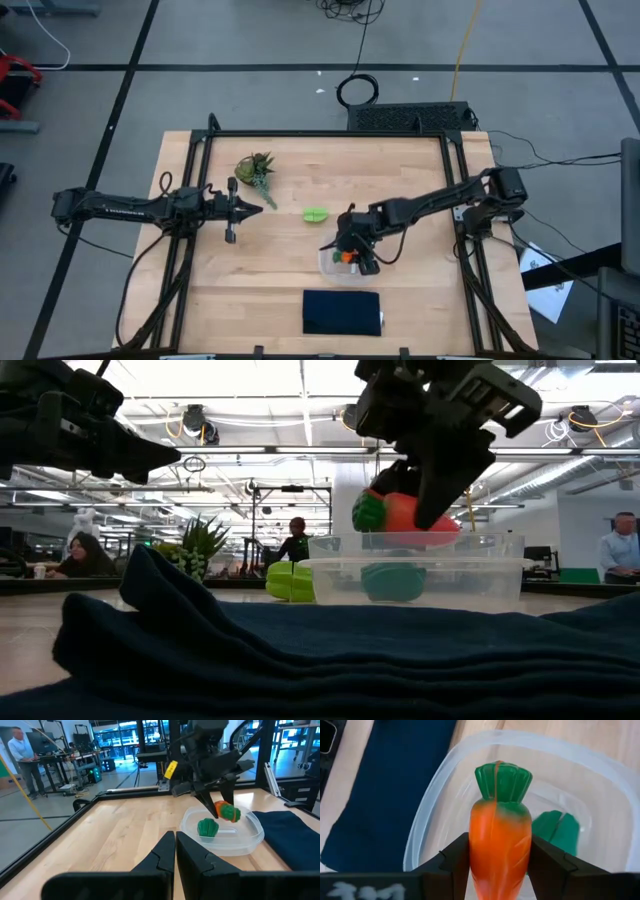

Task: Pick and placing Produce into tupperware
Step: Put the orange carrot into the transparent bin

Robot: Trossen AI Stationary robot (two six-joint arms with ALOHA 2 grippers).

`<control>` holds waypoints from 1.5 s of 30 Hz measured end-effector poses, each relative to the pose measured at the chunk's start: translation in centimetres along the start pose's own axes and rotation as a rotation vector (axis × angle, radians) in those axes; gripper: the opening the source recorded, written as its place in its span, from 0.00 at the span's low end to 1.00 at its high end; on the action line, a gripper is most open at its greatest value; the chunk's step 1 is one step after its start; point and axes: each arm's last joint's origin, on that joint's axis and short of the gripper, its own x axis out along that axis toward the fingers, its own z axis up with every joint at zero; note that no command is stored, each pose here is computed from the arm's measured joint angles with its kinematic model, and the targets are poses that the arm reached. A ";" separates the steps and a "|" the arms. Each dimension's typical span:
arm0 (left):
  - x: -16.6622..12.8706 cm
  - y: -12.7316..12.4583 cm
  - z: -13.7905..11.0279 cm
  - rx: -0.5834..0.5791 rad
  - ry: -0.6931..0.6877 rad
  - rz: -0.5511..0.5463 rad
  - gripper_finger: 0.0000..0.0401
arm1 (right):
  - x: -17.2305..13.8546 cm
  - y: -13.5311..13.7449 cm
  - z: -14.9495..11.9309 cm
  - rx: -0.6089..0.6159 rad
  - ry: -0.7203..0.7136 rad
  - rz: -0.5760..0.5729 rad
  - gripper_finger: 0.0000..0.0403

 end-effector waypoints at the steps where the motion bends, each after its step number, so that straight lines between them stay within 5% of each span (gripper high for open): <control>1: 0.0 0.0 0.0 -0.001 0.000 0.000 0.05 | 0.1 0.1 0.0 0.001 -0.001 0.002 0.38; 45: 0.0 0.0 0.0 -0.032 -0.002 -0.002 0.05 | 4.0 0.6 0.3 0.096 -0.016 0.021 0.39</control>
